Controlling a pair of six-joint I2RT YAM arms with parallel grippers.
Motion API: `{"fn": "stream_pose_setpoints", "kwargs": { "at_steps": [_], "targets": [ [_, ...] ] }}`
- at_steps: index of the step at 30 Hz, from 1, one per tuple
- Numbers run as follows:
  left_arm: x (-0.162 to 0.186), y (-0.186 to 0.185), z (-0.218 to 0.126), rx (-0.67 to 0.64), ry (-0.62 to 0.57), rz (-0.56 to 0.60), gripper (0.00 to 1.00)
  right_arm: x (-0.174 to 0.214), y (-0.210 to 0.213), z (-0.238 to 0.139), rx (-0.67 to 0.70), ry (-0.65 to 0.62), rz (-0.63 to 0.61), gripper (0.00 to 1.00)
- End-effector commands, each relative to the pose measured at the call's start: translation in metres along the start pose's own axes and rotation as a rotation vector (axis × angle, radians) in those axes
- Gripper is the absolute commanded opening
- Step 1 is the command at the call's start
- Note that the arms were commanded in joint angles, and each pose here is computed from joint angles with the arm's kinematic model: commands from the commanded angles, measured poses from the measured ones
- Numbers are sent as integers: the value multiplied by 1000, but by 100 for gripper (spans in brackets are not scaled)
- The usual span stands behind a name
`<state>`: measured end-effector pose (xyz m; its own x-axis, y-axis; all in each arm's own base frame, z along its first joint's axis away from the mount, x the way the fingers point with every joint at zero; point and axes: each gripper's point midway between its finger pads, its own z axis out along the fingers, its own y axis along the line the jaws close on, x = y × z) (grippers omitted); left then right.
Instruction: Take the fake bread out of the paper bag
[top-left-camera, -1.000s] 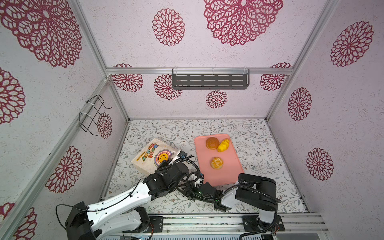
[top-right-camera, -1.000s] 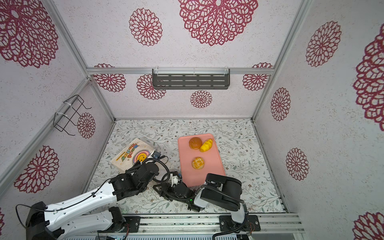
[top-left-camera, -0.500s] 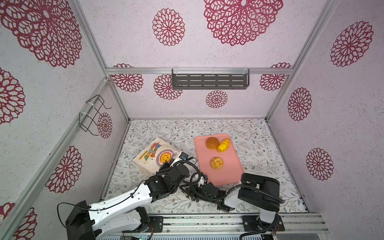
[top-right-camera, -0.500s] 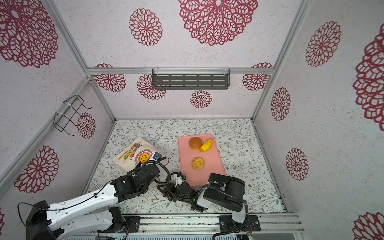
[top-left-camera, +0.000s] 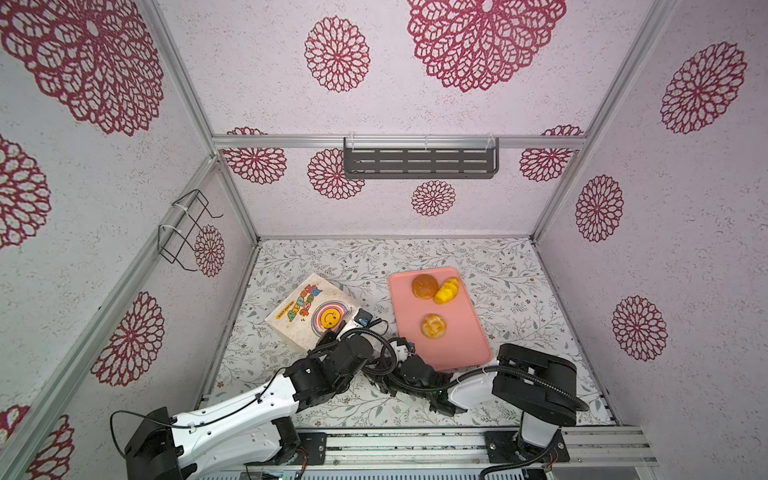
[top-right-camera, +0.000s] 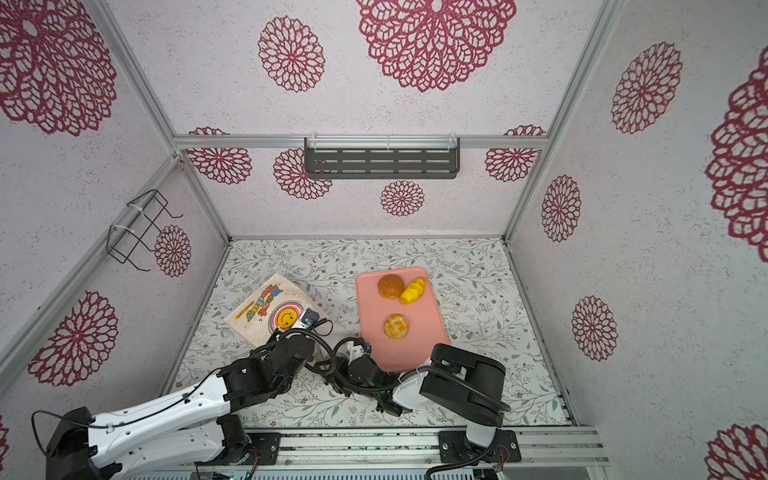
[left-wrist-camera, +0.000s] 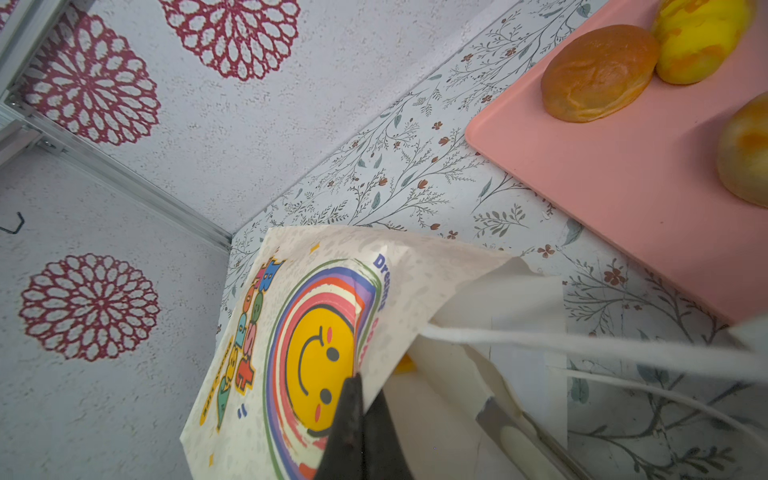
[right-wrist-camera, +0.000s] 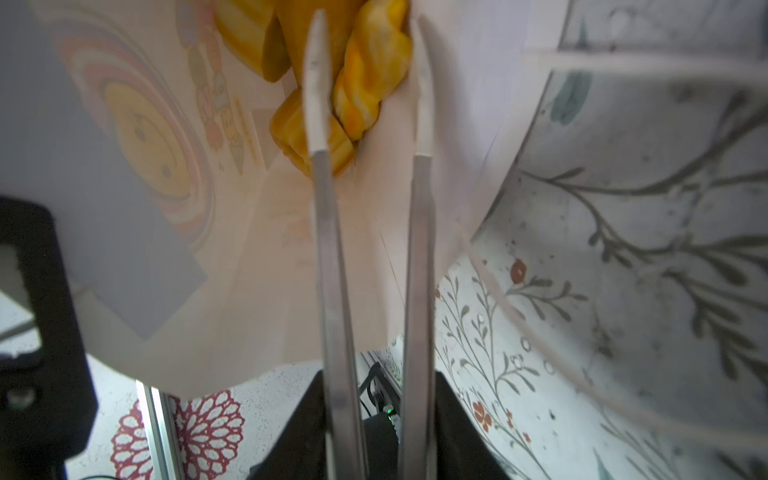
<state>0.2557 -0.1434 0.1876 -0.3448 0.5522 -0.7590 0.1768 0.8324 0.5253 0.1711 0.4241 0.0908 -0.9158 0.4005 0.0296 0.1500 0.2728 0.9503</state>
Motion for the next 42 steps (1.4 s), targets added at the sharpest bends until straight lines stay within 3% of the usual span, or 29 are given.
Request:
{"fn": "stream_pose_setpoints", "kwargs": {
  "at_steps": [1,4,6,14,20,26,35,42],
  "targets": [
    [-9,-1,-4,17,-48,-64,0,-13,12,9,-15,-21,-33,22],
    [-7,-3,-4,24,-56,-79,0,-14,17,12,-15,-15,-57,5],
    [-7,-4,-3,24,-60,-96,0,-13,20,11,-6,-11,-83,0],
    [-14,-3,2,-26,-69,-200,0,1,38,-5,47,-3,-216,0],
    [-19,-9,10,-61,-52,-217,0,25,27,-27,94,2,-262,0],
    [-18,-7,12,-93,-46,-229,0,27,12,-67,154,-41,-317,0],
    [-15,1,10,-116,-37,-255,0,20,26,-132,181,-79,-481,0],
    [-4,21,12,-181,1,-357,0,11,28,-177,215,-75,-524,0]
  ]
}}
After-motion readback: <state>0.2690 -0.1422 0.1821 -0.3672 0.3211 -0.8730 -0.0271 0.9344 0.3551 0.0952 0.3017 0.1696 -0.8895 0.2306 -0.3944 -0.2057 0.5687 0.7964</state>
